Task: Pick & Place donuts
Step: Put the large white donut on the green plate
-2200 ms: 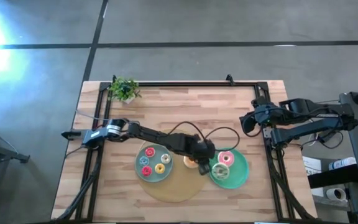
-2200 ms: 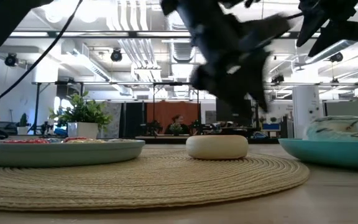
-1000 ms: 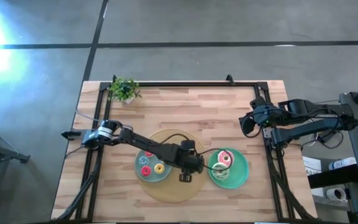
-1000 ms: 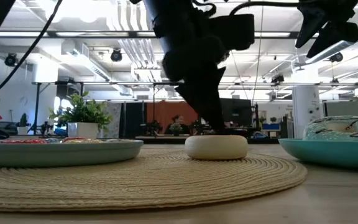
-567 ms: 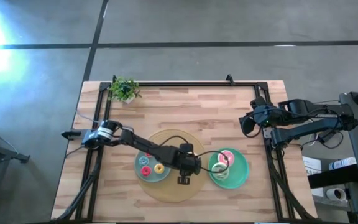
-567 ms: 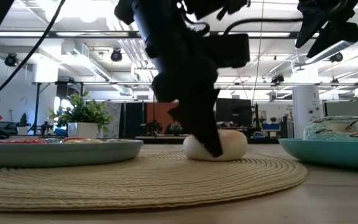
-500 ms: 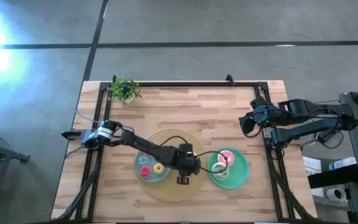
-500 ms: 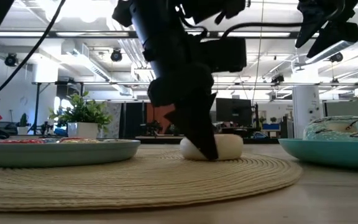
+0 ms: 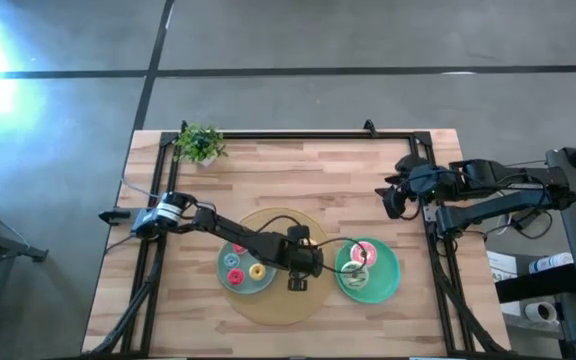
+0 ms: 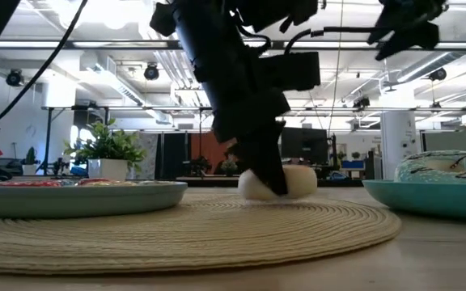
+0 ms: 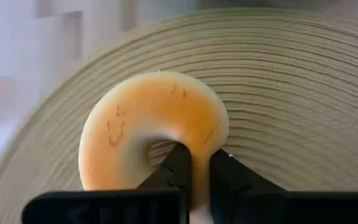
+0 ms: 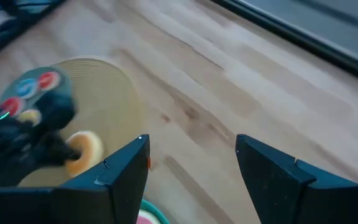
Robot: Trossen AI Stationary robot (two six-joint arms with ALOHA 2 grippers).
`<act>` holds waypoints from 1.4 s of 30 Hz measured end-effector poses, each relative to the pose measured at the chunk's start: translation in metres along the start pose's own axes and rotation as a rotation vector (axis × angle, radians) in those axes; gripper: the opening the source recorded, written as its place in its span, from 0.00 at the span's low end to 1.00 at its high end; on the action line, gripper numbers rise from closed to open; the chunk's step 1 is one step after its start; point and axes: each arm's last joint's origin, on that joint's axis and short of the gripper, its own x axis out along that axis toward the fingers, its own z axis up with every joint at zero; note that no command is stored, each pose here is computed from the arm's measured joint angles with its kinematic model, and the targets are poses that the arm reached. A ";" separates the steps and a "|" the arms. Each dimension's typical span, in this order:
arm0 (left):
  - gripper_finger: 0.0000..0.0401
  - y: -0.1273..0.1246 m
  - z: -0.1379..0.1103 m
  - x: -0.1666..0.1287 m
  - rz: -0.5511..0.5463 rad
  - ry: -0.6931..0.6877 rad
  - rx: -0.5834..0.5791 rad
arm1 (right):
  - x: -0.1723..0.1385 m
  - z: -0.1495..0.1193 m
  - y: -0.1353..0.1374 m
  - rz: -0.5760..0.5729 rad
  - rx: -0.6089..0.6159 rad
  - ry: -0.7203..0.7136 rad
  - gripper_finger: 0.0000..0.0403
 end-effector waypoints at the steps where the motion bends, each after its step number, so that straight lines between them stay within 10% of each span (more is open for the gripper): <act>1: 0.02 0.004 0.001 -0.002 0.005 -0.001 -0.008 | 0.000 0.002 0.002 0.023 -0.033 -0.010 0.57; 10: 0.00 0.088 0.032 -0.095 -0.066 -0.214 -0.225 | 0.000 0.006 0.006 0.072 -0.275 -0.050 0.57; 16: 0.00 0.156 0.032 -0.147 -0.589 -0.456 -0.420 | 0.008 0.009 0.018 0.173 -0.390 -0.041 0.57; 22: 0.00 0.169 0.027 -0.143 -1.026 -0.561 -0.448 | 0.030 0.011 0.048 0.279 -0.585 -0.055 0.57; 42: 0.00 0.165 0.007 -0.121 -1.038 -0.498 -0.519 | 0.046 0.020 0.125 0.361 -0.902 -0.073 0.57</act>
